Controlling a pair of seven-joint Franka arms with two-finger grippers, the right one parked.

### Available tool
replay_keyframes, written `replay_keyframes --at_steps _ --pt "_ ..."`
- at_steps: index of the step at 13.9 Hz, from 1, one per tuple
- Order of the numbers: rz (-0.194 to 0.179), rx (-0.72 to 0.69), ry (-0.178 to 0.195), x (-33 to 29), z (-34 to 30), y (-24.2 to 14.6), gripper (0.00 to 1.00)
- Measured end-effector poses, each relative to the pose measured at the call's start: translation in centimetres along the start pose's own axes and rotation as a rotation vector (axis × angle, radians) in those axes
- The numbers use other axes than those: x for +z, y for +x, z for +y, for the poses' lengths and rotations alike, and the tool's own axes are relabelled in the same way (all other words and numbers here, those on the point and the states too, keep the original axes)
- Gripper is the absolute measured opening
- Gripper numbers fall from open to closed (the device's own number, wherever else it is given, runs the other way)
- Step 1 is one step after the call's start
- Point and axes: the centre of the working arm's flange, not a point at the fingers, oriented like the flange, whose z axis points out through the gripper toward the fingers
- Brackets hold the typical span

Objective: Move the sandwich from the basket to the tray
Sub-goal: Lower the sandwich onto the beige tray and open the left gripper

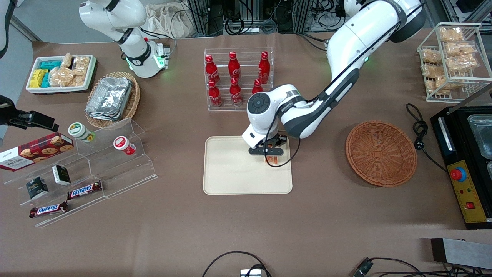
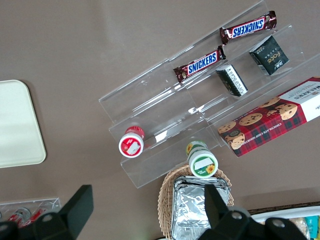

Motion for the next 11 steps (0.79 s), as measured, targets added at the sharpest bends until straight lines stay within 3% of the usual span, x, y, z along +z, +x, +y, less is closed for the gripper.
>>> replay_keyframes --at_steps 11 --pt "0.026 -0.025 0.011 0.84 0.68 0.63 0.19"
